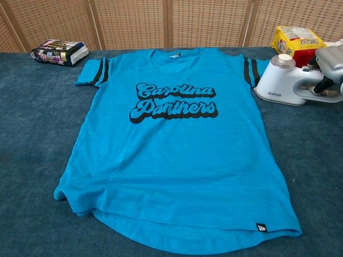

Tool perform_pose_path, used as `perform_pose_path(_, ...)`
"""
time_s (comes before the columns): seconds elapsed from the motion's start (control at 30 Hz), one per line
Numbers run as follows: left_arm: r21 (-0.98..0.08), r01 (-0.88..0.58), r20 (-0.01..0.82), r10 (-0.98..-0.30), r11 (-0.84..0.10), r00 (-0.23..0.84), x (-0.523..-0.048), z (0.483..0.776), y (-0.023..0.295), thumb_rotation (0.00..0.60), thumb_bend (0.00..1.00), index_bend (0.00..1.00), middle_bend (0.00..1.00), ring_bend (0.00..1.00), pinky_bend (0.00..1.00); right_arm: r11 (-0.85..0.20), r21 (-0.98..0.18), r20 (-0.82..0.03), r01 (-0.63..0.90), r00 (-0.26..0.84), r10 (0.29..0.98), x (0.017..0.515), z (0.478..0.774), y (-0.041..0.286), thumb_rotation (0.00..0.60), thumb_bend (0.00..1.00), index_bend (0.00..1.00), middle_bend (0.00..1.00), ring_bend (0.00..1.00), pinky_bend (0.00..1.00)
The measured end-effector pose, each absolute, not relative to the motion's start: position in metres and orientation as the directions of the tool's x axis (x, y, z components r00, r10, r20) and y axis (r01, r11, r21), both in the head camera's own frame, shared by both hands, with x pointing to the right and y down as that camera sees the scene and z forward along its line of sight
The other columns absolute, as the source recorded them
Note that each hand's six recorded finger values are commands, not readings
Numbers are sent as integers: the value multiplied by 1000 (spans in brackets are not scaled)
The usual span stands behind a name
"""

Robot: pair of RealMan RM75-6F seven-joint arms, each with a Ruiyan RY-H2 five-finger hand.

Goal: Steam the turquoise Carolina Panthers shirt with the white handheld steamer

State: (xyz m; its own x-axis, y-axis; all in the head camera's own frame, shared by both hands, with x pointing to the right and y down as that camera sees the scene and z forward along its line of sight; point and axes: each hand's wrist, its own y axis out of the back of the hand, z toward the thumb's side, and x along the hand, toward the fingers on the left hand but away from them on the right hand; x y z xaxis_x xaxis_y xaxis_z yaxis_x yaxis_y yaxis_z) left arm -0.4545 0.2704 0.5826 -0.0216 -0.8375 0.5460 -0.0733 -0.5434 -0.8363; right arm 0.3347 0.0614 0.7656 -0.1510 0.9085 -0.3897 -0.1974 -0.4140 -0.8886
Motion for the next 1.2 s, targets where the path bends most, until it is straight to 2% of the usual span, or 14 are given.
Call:
perform_pose_path(0.33, -832, -70, 553, -833, -550, -13, -452, 586, 269, 510, 180, 183, 317, 217, 214, -407, -912, -395, -56, -152, 906, 337, 760, 57, 600, 331, 709, 742, 770, 738)
perform_pose_path(0.67, -839, -44, 541, -840, -543, 41, -439, 586, 261, 503, 146, 183, 317, 217, 215, -379, -925, -380, 35, -143, 914, 342, 746, 56, 600, 330, 719, 748, 777, 745)
perform_pose_path(0.9, -819, 17, 567, -806, -573, 171, -403, 594, 257, 501, 128, 183, 317, 217, 214, -360, -930, -367, 75, -121, 922, 337, 734, 59, 600, 329, 719, 748, 777, 744)
perform_pose_path(1.2, -784, 92, 606, -725, -614, 328, -341, 617, 264, 497, 127, 183, 317, 218, 217, -344, -933, -355, 106, -105, 929, 331, 714, 64, 600, 328, 719, 747, 777, 743)
